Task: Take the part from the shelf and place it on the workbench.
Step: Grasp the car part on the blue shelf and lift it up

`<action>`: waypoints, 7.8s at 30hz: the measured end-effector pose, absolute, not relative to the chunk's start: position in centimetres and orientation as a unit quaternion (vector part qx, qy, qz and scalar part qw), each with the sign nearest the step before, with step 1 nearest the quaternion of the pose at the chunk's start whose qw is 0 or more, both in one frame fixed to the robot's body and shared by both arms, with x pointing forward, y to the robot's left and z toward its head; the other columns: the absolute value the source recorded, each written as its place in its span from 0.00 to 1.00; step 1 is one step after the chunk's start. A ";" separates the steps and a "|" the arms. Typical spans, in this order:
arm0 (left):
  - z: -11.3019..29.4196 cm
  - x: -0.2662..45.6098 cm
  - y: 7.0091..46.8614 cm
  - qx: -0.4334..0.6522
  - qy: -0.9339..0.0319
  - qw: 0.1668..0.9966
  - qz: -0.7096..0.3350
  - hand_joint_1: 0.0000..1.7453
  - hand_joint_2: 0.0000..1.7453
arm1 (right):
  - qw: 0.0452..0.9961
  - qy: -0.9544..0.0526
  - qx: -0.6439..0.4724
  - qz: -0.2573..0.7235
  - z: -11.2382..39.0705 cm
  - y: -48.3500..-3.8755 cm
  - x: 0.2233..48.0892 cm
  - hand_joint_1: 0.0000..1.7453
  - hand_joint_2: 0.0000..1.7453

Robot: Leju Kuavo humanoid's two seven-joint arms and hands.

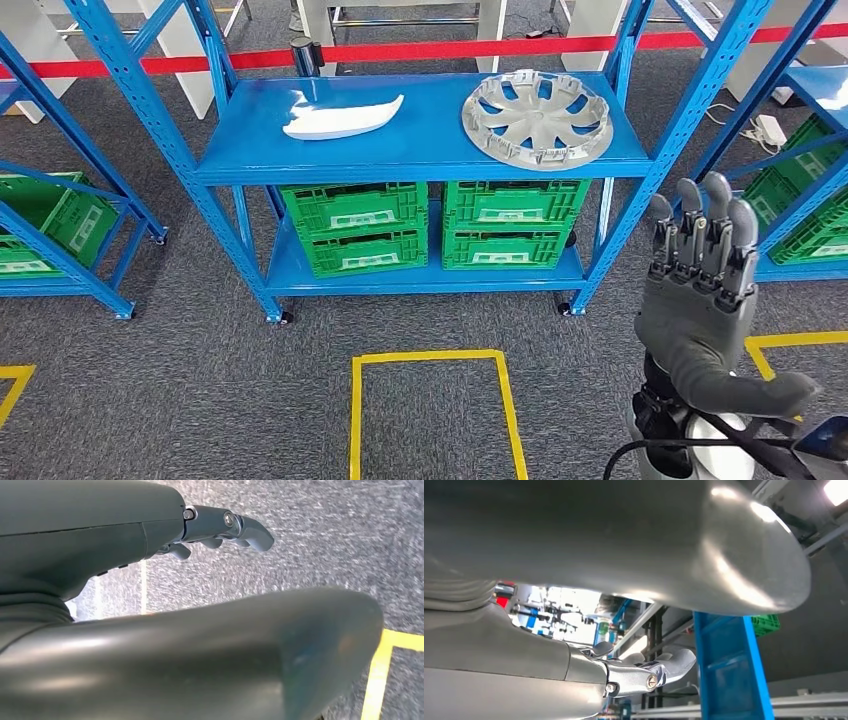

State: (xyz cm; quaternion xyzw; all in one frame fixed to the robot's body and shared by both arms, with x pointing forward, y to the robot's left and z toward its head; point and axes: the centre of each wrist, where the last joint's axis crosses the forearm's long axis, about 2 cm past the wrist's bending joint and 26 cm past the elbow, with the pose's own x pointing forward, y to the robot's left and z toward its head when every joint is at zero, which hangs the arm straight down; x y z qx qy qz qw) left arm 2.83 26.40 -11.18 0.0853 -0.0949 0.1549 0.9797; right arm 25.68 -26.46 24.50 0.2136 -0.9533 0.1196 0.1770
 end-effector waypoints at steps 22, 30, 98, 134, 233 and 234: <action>-11.2 2.9 26.0 0.068 -0.117 0.978 0.161 0.00 0.00 | 0.164 -0.952 0.222 0.131 25.0 -25.7 25.3 0.00 0.00; -11.2 3.0 26.1 0.068 -0.122 0.977 0.160 0.00 0.00 | 0.163 -0.952 0.226 0.129 25.1 -25.4 25.3 0.00 0.00; -11.1 3.6 25.8 0.060 -0.143 0.974 0.162 0.00 0.00 | 0.145 -0.950 0.241 0.133 26.1 -24.3 25.8 0.00 0.00; -11.1 3.4 25.9 0.062 -0.142 0.974 0.163 0.00 0.00 | 0.161 -0.947 0.246 0.129 25.3 -23.2 25.9 0.00 0.00; -11.0 3.4 24.2 0.050 -0.139 0.980 0.131 0.00 0.00 | 0.512 -0.669 -0.184 0.507 12.8 -31.3 32.3 0.00 1.00; -11.0 3.4 24.2 0.050 -0.139 0.980 0.131 0.00 0.00 | 0.517 -0.661 -0.185 0.512 12.7 -31.6 32.3 0.00 1.00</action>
